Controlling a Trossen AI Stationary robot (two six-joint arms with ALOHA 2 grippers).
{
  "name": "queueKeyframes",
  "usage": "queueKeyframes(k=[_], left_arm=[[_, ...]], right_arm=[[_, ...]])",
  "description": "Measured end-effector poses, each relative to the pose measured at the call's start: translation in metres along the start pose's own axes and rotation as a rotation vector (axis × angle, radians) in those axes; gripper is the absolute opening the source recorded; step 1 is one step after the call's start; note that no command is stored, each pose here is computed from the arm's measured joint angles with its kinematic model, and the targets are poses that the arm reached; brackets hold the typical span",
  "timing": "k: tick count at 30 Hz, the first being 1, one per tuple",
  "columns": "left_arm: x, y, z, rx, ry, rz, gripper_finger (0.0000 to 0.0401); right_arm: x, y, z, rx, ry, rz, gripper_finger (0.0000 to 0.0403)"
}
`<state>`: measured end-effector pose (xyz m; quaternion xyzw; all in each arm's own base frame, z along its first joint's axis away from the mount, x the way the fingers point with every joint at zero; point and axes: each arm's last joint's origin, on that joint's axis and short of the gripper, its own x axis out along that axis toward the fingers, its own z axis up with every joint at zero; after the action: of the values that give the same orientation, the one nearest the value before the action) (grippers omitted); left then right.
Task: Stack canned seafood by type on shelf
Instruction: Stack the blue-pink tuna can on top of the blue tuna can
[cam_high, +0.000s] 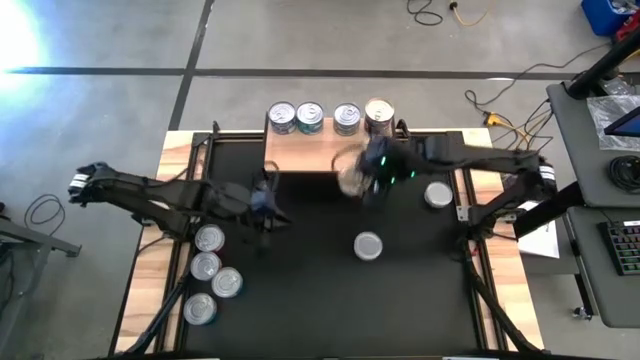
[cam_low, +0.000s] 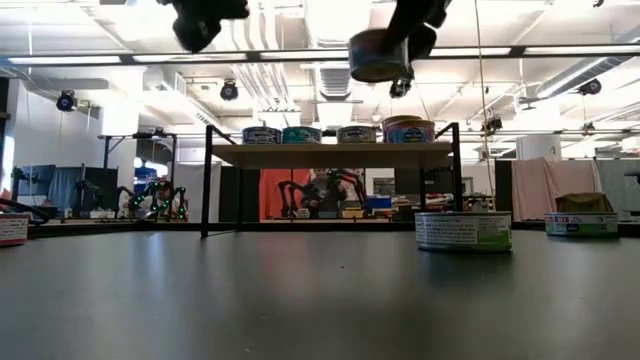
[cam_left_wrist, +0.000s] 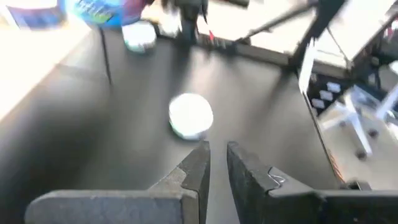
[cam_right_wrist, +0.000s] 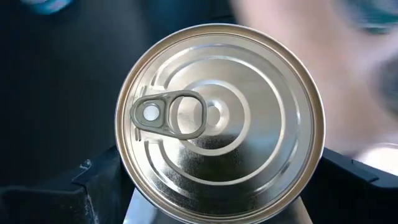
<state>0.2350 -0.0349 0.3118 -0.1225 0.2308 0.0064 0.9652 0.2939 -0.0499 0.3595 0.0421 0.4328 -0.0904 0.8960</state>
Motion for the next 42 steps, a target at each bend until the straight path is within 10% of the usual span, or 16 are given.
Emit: queueKeyframes(k=[13,21,42], left_arm=[[0.027,0.063,0.076,0.035,-0.345,0.206,0.004],[0.08,0.108,0.14,0.155,-0.329,0.368,0.0039],[0.177,0.145,0.151,0.215,-0.161,0.326,0.0038]], right_arm=[[-0.015,-0.102,-0.012,0.03,-0.013,-0.11,0.0361],[-0.02,-0.122,-0.028,-0.039,0.059,-0.074,0.0362],[0.002,-0.13,-0.043,0.045,0.156,-0.095,0.0367]])
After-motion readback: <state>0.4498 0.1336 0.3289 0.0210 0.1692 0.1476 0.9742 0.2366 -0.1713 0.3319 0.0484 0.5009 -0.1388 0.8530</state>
